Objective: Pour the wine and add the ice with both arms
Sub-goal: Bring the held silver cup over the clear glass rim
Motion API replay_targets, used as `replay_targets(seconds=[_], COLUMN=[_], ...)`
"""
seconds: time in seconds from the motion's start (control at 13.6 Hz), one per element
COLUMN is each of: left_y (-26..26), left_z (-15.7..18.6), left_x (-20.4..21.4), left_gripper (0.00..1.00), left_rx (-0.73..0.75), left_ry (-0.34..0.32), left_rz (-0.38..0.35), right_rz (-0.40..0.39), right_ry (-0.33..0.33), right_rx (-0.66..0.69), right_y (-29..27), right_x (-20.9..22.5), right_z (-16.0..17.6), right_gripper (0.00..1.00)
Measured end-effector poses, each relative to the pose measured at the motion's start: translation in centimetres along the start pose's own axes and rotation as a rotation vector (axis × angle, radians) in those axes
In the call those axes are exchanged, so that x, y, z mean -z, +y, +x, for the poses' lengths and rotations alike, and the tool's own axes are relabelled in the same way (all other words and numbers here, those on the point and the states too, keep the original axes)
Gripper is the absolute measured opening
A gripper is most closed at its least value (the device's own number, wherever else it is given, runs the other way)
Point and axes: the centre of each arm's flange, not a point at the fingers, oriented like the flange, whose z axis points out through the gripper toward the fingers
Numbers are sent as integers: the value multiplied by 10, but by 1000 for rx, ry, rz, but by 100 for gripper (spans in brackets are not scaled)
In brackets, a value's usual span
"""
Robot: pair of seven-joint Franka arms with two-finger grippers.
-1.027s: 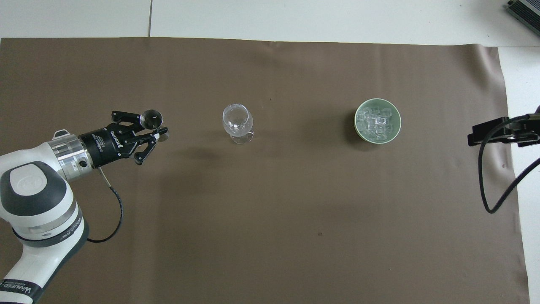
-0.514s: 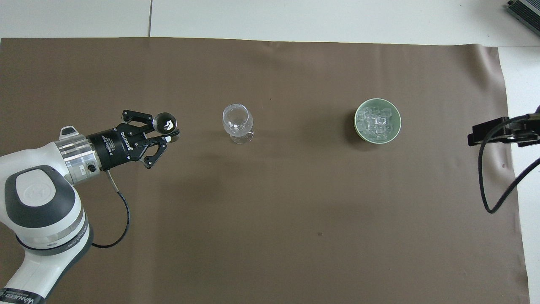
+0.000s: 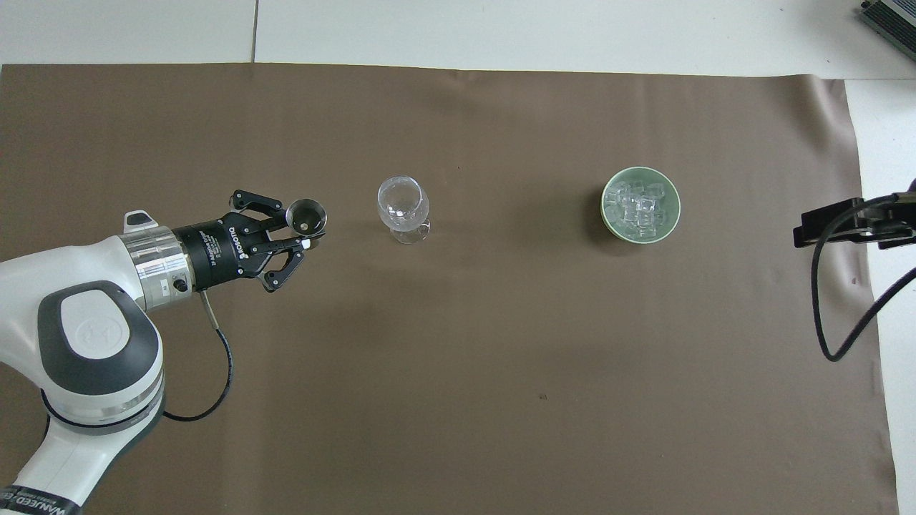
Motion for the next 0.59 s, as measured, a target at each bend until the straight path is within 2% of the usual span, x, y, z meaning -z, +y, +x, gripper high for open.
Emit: replay_targets(seconds=[0.37,0.59], left_y=[-3,-4], left_z=[-16,-30], left_x=[-6,-14], left_gripper=[22,22], left_rx=[103,140], left_ry=[27,67], left_rz=[-55,-69], right_rz=[0,0], right_ry=[0,0], right_rx=[0,0], right_y=[0,0], right_x=[0,0], right_z=[0,0], right_gripper=[100,100])
